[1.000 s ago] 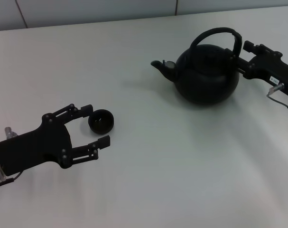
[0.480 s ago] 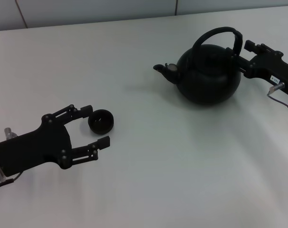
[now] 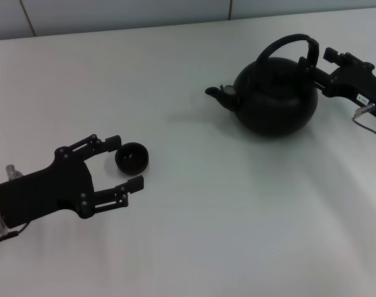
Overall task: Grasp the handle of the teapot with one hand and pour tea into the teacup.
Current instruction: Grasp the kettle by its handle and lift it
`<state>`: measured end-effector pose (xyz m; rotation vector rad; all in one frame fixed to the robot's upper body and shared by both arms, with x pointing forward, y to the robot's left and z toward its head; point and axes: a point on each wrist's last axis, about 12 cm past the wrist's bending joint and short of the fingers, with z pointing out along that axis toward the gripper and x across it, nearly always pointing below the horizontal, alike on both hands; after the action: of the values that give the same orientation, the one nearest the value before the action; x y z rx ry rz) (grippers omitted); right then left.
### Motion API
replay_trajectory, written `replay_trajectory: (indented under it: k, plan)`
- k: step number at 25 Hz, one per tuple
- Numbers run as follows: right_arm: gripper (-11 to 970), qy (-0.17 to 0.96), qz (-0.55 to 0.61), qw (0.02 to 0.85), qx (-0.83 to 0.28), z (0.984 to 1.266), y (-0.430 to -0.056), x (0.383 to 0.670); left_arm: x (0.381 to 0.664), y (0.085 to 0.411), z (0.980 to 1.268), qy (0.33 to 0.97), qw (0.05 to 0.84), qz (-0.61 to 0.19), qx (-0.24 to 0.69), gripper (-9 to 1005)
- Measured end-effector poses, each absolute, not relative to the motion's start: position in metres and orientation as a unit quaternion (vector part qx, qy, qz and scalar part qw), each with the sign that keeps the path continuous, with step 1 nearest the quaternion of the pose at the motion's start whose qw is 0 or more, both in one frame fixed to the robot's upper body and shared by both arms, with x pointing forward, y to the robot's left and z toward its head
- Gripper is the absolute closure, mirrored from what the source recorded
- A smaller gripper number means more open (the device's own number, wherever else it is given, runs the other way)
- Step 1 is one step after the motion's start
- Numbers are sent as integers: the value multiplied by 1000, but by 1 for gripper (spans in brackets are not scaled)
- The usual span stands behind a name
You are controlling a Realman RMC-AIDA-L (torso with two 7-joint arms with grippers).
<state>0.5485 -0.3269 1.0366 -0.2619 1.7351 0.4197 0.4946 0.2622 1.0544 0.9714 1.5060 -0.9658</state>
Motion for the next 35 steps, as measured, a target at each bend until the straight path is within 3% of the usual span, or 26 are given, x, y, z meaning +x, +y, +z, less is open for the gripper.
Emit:
replay_trajectory:
  k: [35]
  plan:
    - [265,744,155,640,-114,1039,-333,547,495,259,1054,628,526,-408,403,132]
